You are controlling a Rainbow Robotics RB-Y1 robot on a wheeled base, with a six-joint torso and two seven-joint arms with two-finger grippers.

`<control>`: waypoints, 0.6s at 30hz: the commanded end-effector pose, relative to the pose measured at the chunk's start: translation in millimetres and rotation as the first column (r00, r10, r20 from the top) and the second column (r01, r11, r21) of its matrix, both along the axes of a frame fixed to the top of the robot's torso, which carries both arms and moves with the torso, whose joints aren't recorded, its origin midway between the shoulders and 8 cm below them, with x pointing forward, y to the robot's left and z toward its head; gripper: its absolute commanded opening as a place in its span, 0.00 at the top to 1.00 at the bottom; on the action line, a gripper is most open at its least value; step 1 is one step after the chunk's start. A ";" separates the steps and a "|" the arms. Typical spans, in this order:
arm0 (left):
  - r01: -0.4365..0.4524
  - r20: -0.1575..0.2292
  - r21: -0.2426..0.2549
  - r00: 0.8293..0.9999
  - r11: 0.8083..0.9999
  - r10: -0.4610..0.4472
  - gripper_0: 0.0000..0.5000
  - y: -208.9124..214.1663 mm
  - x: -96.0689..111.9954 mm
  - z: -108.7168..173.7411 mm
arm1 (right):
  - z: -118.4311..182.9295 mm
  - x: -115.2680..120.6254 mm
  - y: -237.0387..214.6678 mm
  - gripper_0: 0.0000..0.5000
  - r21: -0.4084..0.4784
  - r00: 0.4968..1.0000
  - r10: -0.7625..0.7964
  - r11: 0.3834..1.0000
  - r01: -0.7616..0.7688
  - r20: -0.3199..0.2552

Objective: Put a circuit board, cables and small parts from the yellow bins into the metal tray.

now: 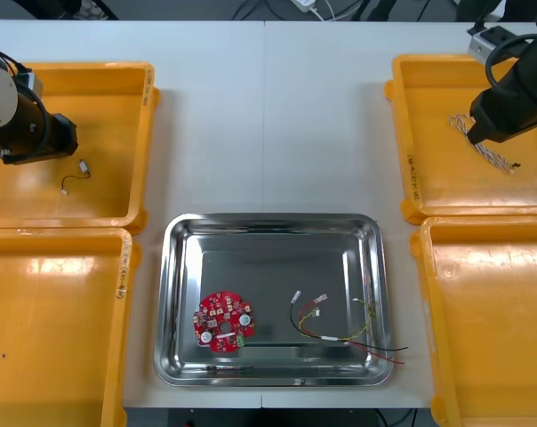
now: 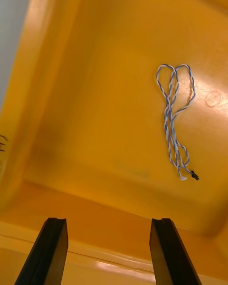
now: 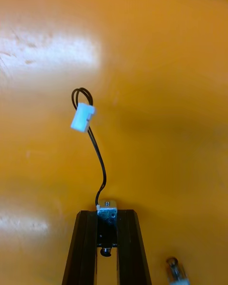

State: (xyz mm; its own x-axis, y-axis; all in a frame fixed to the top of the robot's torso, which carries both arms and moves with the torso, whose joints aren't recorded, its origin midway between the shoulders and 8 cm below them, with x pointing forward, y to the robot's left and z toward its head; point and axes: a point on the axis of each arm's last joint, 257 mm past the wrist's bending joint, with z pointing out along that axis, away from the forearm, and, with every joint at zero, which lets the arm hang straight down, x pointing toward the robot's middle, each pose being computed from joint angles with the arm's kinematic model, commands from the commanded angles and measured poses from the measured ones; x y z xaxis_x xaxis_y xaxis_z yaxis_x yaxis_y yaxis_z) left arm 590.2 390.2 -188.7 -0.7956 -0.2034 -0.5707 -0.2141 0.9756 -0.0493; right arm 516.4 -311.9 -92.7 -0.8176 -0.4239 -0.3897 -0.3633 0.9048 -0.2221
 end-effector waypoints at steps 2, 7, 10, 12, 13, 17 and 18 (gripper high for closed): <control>0.090 0.018 0.065 0.996 0.994 -0.091 1.00 0.1 -5.3 50.7 | 44.8 25.0 -31.8 0.00 -0.030 0.995 0.041 0.999 -0.038 0.093; 0.094 -0.012 0.084 0.996 0.992 -0.094 1.00 -3.3 -20.0 62.4 | 45.6 36.8 -47.4 0.00 -0.047 0.993 0.050 0.998 -0.045 0.103; 0.103 -0.034 0.103 0.994 0.989 -0.100 1.00 -8.8 -31.2 71.6 | 49.5 44.1 -56.3 0.00 -0.043 0.994 0.043 0.998 -0.039 0.105; 0.105 -0.044 0.114 0.994 0.988 -0.100 1.00 -11.0 -36.8 75.2 | 48.6 45.7 -61.2 0.00 -0.036 0.995 0.027 0.999 -0.023 0.098; 0.105 -0.050 0.121 0.994 0.987 -0.100 1.00 -12.4 -41.2 77.4 | 50.4 47.1 -64.8 0.00 -0.033 0.995 0.018 0.999 -0.014 0.102; 0.125 -0.043 0.136 0.992 0.983 -0.120 1.00 -24.0 -53.6 83.4 | 52.2 52.7 -76.8 0.00 -0.046 0.993 -0.014 0.999 0.020 0.115; 0.133 -0.042 0.141 0.991 0.981 -0.128 1.00 -28.0 -57.2 83.4 | 52.6 54.7 -79.9 0.00 -0.052 0.992 -0.024 0.998 0.031 0.122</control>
